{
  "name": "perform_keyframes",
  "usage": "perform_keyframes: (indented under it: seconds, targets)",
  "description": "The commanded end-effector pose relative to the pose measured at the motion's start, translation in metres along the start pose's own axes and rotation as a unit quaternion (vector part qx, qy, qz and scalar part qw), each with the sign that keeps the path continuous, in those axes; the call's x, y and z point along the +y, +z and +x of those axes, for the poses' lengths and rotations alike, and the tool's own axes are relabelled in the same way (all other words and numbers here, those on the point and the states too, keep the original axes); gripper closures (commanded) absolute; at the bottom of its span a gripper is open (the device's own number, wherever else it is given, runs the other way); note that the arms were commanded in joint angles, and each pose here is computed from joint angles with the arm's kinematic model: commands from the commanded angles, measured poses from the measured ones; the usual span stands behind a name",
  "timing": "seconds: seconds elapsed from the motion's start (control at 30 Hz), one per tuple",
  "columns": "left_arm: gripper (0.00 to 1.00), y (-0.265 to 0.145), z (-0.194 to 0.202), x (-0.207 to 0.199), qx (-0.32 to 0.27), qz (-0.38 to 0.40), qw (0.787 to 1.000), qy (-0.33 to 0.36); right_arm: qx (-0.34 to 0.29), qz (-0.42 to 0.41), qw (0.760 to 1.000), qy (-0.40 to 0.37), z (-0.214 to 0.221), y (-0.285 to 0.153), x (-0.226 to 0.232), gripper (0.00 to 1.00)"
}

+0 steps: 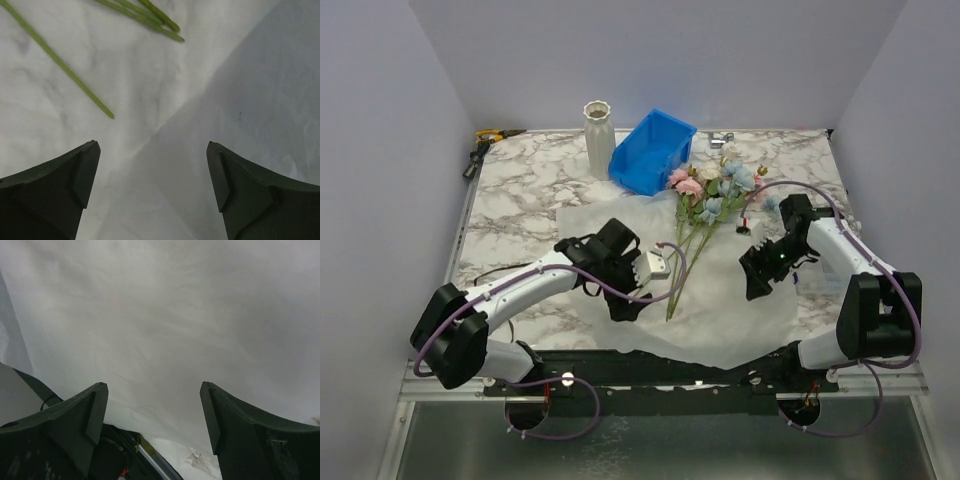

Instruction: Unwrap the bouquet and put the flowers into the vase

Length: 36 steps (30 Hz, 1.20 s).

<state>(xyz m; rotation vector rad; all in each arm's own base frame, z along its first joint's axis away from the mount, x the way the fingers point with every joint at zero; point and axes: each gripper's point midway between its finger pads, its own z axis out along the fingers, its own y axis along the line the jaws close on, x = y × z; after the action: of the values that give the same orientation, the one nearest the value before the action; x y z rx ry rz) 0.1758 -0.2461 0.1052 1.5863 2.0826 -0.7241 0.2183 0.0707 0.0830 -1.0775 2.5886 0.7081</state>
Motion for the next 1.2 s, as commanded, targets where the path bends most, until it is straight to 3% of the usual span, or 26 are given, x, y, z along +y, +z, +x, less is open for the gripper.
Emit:
perform_keyframes:
  seconds: [0.0,0.23,0.53,0.63,0.77,0.93,1.03,1.17]
  targets:
    - [0.03,0.012,0.061,-0.02,0.094,0.01,0.994,0.061,0.055,0.017,0.998,-0.028,0.036,0.015,-0.003,0.17]
    - [0.01,0.012,0.116,-0.017,0.171,-0.016,0.981,0.086,0.102,0.033,0.993,-0.04,0.07,0.026,-0.008,0.17]
    - [0.01,-0.003,0.15,-0.011,0.21,-0.062,0.971,0.091,0.14,0.045,0.988,-0.05,0.085,0.024,-0.015,0.14]
    - [0.01,-0.013,0.119,-0.01,0.154,-0.082,0.982,0.068,0.1,0.038,0.994,-0.037,0.057,0.011,-0.009,0.15]
    - [0.01,-0.032,0.06,-0.003,0.023,-0.118,0.993,0.019,-0.002,0.038,0.999,0.008,-0.011,-0.015,-0.003,0.15]
    - [0.01,-0.057,0.001,0.037,-0.108,-0.182,0.975,-0.068,-0.131,0.018,0.989,0.073,-0.091,-0.039,-0.002,0.15]
    - [0.01,-0.064,-0.032,0.066,-0.147,-0.181,0.962,-0.143,-0.19,0.012,0.975,0.114,-0.131,-0.046,-0.012,0.14]
    - [0.01,-0.064,-0.067,0.099,-0.182,-0.187,0.947,-0.189,-0.241,0.006,0.953,0.181,-0.168,-0.044,-0.033,0.15]
